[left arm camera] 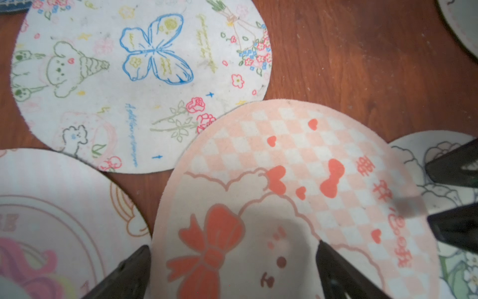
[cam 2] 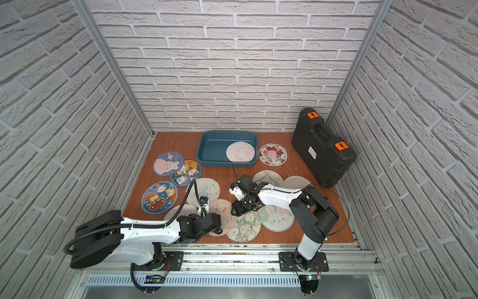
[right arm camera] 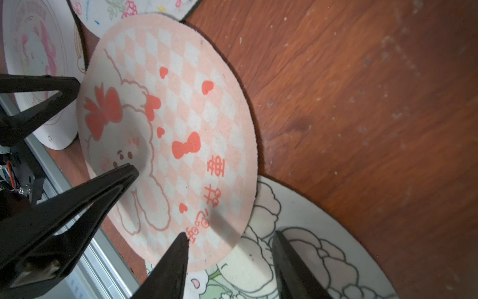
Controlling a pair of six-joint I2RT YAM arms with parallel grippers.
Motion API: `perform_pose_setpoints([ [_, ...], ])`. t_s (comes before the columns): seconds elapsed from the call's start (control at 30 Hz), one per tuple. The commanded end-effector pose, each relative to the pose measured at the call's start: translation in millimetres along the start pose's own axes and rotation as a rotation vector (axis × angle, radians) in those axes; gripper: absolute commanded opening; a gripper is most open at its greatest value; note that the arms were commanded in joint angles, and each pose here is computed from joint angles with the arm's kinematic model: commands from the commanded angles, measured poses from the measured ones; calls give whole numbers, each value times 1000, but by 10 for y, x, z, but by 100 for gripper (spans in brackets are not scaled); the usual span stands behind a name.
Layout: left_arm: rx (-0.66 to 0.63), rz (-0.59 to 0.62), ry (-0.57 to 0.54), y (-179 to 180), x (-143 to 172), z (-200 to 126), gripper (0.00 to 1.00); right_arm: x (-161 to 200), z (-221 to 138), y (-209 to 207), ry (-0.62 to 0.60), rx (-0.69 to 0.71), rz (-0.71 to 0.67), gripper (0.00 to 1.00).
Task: Put the coasters into the storage box
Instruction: Pick up the coaster from the center of the board.
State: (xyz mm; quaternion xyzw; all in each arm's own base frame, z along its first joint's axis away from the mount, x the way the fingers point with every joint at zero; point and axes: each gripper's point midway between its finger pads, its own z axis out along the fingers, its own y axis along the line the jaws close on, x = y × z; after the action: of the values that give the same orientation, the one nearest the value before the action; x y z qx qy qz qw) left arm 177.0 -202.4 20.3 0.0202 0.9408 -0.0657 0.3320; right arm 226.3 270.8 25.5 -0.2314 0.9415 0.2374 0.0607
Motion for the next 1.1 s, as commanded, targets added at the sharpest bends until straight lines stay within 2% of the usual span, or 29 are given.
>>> perform_pose_setpoints([
  [0.0,46,-22,30,-106,89,56,98,19,88,90,15,-38,-1,52],
  [0.5,45,-18,44,-127,140,113,98,-15,247,261,31,-122,-1,44],
  [0.6,47,-18,43,-130,140,113,98,-41,255,286,31,-127,-5,37],
  [0.83,42,-16,40,-111,131,102,98,-110,210,313,16,-120,-17,6],
  [1.07,12,25,-25,-76,-71,-7,98,-392,-31,418,-53,-94,-66,6],
])
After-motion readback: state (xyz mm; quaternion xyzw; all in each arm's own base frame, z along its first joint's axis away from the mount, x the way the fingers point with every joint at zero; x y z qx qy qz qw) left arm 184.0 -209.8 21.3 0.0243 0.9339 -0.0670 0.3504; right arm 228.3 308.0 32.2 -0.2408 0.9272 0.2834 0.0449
